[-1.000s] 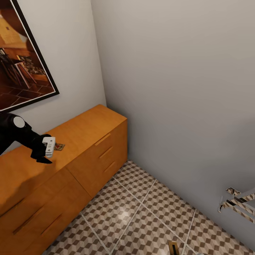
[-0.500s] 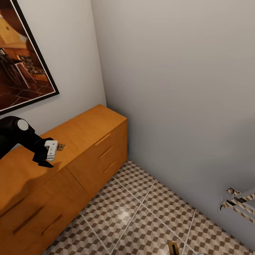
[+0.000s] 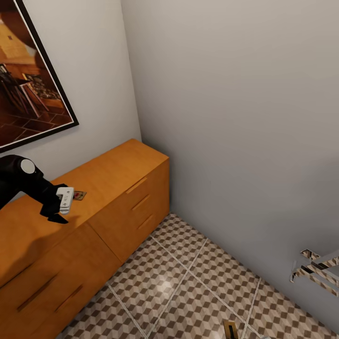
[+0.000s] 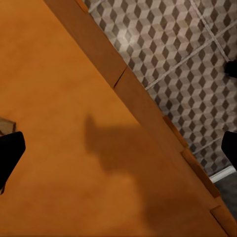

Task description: Take the four mousetraps from the cabinet in the bathroom and place them on the bathroom floor. Make sure all four end up on the same floor surface, and ensure that at least two of them are either under or directly next to the same bathroom sink.

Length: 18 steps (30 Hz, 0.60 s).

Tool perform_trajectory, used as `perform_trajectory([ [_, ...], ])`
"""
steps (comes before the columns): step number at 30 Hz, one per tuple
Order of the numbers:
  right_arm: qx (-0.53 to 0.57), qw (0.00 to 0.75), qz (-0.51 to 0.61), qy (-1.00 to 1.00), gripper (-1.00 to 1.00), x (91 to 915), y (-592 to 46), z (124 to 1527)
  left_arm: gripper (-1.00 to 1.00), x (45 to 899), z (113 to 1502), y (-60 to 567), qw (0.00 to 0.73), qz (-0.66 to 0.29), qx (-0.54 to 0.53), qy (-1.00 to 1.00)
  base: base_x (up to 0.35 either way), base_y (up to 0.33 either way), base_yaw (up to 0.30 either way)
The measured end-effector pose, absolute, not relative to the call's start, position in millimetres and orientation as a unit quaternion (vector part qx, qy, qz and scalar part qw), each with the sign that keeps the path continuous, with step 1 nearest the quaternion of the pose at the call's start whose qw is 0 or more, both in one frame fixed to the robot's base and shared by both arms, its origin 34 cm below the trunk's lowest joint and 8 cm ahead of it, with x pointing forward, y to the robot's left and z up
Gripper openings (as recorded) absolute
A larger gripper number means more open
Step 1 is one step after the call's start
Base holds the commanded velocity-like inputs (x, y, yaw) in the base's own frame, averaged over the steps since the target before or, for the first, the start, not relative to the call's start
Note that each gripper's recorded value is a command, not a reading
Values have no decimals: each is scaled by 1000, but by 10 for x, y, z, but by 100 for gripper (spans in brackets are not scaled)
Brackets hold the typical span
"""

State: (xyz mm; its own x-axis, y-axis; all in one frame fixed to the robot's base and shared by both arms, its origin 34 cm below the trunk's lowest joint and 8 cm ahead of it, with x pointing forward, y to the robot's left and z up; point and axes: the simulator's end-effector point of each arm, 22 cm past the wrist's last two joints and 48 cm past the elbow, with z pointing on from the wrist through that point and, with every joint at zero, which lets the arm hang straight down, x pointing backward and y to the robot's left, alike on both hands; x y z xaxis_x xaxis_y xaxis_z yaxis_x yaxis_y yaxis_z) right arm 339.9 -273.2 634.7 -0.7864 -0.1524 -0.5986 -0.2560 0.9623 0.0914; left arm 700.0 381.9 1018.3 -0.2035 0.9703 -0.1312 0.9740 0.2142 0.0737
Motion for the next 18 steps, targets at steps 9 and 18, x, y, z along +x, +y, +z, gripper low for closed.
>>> perform_trajectory([
  [9,-108,308,84,941,-100,3399,-2732,6347,100,6977,10148,3838,68,-14,626,777,0,0,0],
  [18,-109,309,84,941,-100,3401,-2739,6349,100,6981,10155,3821,69,-13,627,776,0,0,0],
])
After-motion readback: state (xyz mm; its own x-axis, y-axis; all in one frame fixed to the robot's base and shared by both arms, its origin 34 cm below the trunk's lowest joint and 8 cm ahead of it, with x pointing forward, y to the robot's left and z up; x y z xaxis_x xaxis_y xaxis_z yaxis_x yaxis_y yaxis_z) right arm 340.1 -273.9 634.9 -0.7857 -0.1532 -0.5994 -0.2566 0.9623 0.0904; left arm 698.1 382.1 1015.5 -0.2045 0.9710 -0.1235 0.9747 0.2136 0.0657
